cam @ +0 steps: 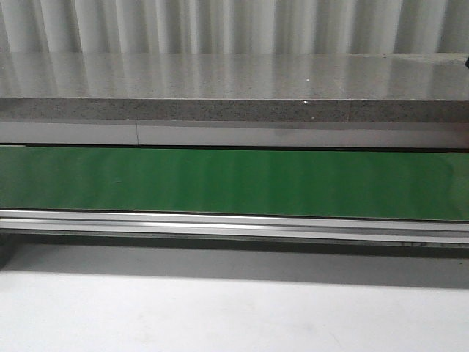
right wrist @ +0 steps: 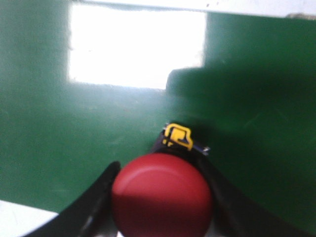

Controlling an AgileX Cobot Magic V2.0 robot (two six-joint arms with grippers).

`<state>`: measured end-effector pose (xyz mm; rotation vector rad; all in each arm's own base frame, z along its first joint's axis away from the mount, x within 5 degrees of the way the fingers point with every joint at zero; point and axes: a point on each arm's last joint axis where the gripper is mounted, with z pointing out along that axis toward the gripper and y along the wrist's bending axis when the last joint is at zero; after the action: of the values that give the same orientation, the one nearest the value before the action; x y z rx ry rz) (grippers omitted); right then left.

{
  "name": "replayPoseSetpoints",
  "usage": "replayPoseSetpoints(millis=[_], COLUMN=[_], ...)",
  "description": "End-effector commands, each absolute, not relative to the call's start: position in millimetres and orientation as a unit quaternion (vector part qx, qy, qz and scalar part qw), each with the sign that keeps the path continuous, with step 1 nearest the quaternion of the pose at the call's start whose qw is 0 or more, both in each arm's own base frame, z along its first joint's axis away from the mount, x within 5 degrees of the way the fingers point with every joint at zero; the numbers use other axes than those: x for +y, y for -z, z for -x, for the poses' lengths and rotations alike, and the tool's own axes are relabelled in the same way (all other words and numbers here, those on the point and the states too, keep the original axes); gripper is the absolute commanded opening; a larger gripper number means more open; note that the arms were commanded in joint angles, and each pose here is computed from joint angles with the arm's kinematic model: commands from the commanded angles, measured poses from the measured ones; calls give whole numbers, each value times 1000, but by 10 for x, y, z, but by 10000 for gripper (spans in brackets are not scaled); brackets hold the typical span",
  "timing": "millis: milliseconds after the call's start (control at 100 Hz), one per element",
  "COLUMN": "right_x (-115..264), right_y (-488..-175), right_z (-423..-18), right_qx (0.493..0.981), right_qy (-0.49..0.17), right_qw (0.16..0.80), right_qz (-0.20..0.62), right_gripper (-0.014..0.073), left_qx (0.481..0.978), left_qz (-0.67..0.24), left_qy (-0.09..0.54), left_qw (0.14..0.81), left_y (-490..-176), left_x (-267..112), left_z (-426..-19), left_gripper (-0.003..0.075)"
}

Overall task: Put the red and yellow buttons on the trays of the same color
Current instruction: 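Grasp the red button at the belt's far end with the right gripper, then lower the red button into the red tray and open the right gripper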

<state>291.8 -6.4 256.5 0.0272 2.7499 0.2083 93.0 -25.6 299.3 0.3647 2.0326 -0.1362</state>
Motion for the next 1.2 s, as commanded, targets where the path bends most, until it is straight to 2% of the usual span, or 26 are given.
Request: replayPoseSetpoints(millis=[0,50,200,560,800,1020,1190], right_x=[-64,-69,-177,-1073,-1629,-1953,-2164], right_y=[-2732,-2746,-2829,-3118,-3144,-3135,-2989], right_z=[-2964,-2975,-3004,-2941,-2715,-2593,-2598], right_qx=[968,967,964,927,884,853,834], right_qy=[-74,-73,-66,-21,4,29,32], right_qw=[238,245,257,316,338,362,362], right_qz=[-6,-7,-26,-201,-322,-375,-415], right_gripper=[144,98,92,92,92,92,92], left_qx=[821,821,821,821,821,821,821], left_qz=[-144,-144,-144,-144,-144,-144,-144], left_qy=[64,64,64,64,64,64,64], left_qw=[549,549,549,549,549,549,549], left_y=[-3136,-3136,-3136,-3136,-3136,-3136,-3136], left_x=[-269,-269,-269,-269,-269,-269,-269], left_z=[-963,-963,-963,-963,-963,-963,-963], left_gripper=[-20,-20,-20,-20,-20,-20,-20])
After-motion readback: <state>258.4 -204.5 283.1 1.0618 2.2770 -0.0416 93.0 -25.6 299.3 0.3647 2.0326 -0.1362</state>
